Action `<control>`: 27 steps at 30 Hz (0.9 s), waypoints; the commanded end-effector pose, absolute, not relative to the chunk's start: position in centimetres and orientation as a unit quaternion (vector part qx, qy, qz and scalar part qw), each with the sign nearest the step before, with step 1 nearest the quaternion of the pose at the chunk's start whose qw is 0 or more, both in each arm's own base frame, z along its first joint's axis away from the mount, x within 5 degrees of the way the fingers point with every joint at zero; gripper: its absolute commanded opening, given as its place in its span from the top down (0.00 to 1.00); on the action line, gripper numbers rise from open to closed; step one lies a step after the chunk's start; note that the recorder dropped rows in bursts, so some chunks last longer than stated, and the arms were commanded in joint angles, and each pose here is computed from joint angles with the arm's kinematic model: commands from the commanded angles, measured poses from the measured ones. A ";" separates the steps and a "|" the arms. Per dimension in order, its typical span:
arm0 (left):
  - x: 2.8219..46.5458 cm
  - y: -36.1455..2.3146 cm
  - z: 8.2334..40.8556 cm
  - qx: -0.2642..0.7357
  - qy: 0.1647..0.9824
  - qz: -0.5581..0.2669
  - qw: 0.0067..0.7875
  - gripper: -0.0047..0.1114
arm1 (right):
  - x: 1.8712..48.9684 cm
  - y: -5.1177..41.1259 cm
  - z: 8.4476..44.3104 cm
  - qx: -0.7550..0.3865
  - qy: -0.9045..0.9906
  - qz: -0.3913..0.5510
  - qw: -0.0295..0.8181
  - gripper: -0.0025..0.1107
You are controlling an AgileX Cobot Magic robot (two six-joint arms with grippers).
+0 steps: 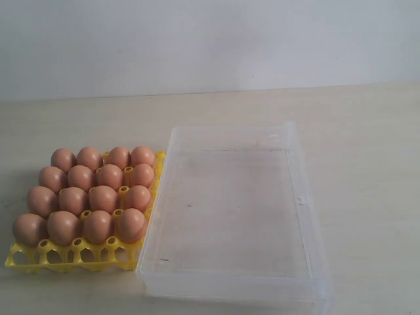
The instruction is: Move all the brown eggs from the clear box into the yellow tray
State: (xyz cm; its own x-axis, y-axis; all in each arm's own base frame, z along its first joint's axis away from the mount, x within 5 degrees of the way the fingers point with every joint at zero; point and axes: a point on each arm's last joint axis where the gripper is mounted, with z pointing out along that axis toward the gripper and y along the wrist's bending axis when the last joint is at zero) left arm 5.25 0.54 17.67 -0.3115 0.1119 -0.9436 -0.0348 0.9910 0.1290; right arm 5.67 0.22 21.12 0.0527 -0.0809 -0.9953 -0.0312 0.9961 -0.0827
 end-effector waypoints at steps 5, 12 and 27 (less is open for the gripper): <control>5.2 0.5 17.9 0.024 0.802 0.059 0.594 0.96 | 5.6 0.2 21.1 -0.035 0.685 -0.016 0.727 0.98; 5.2 0.5 17.9 0.024 0.802 0.059 0.594 0.96 | 5.6 0.2 21.1 0.027 0.686 0.049 0.726 0.98; 5.2 0.5 17.9 0.024 0.802 0.059 0.594 0.96 | 5.6 0.2 21.0 0.030 0.687 0.052 0.724 0.98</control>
